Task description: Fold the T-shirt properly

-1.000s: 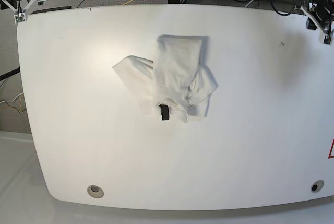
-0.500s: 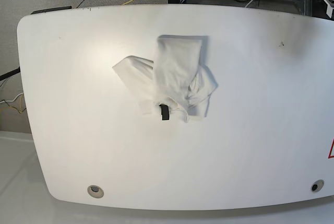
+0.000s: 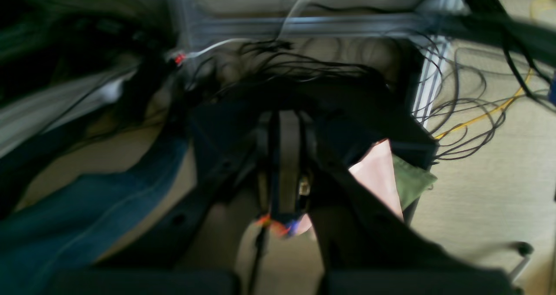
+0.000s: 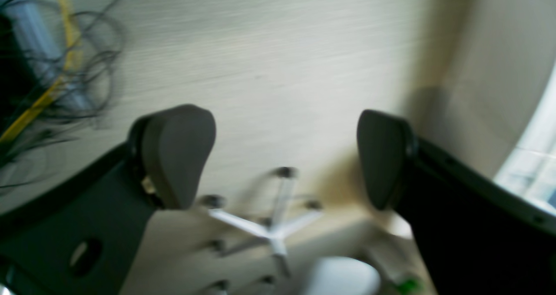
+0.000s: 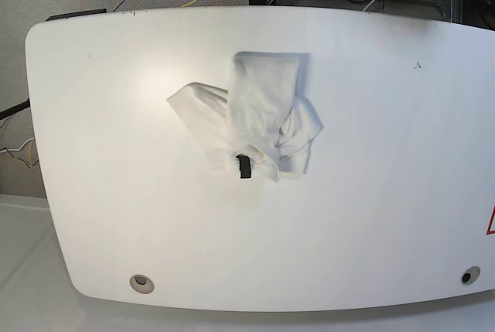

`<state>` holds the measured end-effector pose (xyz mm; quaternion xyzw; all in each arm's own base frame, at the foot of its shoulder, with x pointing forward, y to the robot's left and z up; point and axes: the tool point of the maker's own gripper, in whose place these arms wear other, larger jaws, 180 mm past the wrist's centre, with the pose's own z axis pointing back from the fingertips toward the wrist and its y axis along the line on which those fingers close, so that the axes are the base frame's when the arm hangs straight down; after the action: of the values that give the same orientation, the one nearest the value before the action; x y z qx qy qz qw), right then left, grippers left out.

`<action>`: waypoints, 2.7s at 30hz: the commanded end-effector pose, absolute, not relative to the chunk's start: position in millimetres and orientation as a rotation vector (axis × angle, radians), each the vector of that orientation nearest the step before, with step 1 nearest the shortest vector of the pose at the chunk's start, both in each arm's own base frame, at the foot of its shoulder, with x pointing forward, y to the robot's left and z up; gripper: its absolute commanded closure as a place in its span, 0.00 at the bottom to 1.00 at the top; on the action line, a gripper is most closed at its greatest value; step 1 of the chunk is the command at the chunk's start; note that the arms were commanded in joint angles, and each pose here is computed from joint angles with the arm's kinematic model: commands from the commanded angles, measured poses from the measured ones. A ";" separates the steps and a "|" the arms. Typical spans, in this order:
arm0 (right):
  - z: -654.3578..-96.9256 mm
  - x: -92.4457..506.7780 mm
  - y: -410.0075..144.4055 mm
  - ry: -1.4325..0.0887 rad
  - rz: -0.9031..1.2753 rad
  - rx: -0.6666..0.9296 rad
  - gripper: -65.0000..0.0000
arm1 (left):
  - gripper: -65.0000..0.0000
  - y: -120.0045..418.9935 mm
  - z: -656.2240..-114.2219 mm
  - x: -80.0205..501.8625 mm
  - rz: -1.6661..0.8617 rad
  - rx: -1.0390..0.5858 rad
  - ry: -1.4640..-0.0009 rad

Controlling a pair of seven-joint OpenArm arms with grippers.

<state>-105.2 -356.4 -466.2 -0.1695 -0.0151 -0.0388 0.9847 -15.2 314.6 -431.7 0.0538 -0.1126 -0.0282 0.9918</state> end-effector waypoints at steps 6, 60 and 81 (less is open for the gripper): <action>-530.0 -123.4 -317.4 -0.022 -0.179 -0.190 0.20 | 0.98 289.3 -490.9 -32.1 -0.058 0.032 -0.162; -657.1 -3.8 -102.9 -0.150 -0.069 0.245 0.20 | 0.98 99.2 -652.5 47.5 -0.045 -0.324 -0.132; -657.7 21.1 -86.1 -0.157 -0.060 0.260 0.20 | 0.98 102.2 -654.8 57.9 -0.063 -0.272 -0.144</action>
<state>23.9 -95.2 -658.5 0.1177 -0.0804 -0.0289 0.9894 52.8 100.7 -655.4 -0.1355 -0.0650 -0.0314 0.9881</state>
